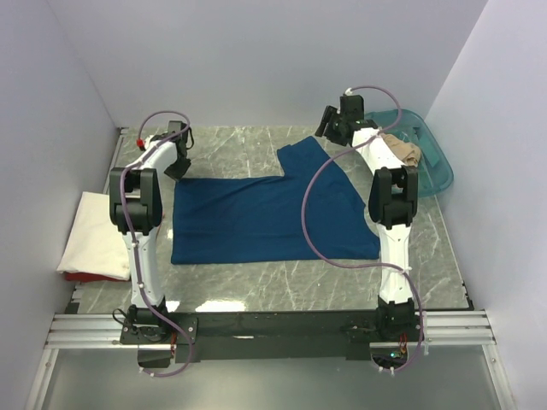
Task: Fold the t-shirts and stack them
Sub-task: Fold the tshirt
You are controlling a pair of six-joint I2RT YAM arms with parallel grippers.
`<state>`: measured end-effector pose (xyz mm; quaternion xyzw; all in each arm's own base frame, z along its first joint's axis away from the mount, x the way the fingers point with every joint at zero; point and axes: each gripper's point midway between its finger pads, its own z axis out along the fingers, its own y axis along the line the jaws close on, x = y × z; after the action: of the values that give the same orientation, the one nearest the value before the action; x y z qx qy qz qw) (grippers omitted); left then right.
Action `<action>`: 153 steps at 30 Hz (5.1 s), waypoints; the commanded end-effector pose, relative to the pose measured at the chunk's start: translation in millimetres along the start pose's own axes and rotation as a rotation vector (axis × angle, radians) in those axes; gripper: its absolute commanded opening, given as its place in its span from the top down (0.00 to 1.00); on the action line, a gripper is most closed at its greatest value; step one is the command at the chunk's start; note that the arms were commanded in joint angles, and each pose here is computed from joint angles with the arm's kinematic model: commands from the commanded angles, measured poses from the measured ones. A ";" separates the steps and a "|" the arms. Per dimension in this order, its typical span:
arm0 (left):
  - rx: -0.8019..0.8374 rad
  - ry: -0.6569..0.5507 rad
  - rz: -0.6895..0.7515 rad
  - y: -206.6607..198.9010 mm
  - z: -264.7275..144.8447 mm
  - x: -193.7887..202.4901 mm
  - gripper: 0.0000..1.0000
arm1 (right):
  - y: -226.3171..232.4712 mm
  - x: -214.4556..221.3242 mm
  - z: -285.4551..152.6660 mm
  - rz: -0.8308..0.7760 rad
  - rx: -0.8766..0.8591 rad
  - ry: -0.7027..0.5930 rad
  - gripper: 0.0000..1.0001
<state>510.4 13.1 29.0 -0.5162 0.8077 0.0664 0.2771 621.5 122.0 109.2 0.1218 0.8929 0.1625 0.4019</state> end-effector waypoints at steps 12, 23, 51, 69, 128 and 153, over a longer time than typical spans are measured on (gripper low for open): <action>-0.054 -0.049 0.050 1.4 1.0 -8.6 0.72 | 8.7 -12.0 26.9 0.107 -0.137 -0.013 0.30; -0.066 -0.028 0.091 3.1 12.8 3.8 0.97 | -9.7 -13.1 53.1 0.284 -0.110 -0.026 0.32; -0.002 -0.001 0.100 -8.5 9.3 7.0 0.99 | 17.5 16.1 65.7 0.361 -0.196 0.047 0.87; 0.070 -0.030 0.098 -29.7 -13.2 -13.4 0.99 | 5.6 -61.0 8.7 0.356 -0.293 -0.120 1.00; 0.073 -0.036 0.069 -42.3 -29.3 -14.7 0.99 | -13.0 -56.7 -48.9 0.312 -0.295 -0.132 1.00; 0.138 -0.036 0.037 -17.2 -64.3 -25.3 0.99 | -28.1 -28.0 -110.5 0.278 -0.193 -0.149 1.00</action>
<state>505.1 -0.5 63.8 -0.4809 0.8254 0.0522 0.2910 557.1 74.1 137.9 0.2336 0.8340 0.3046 0.3963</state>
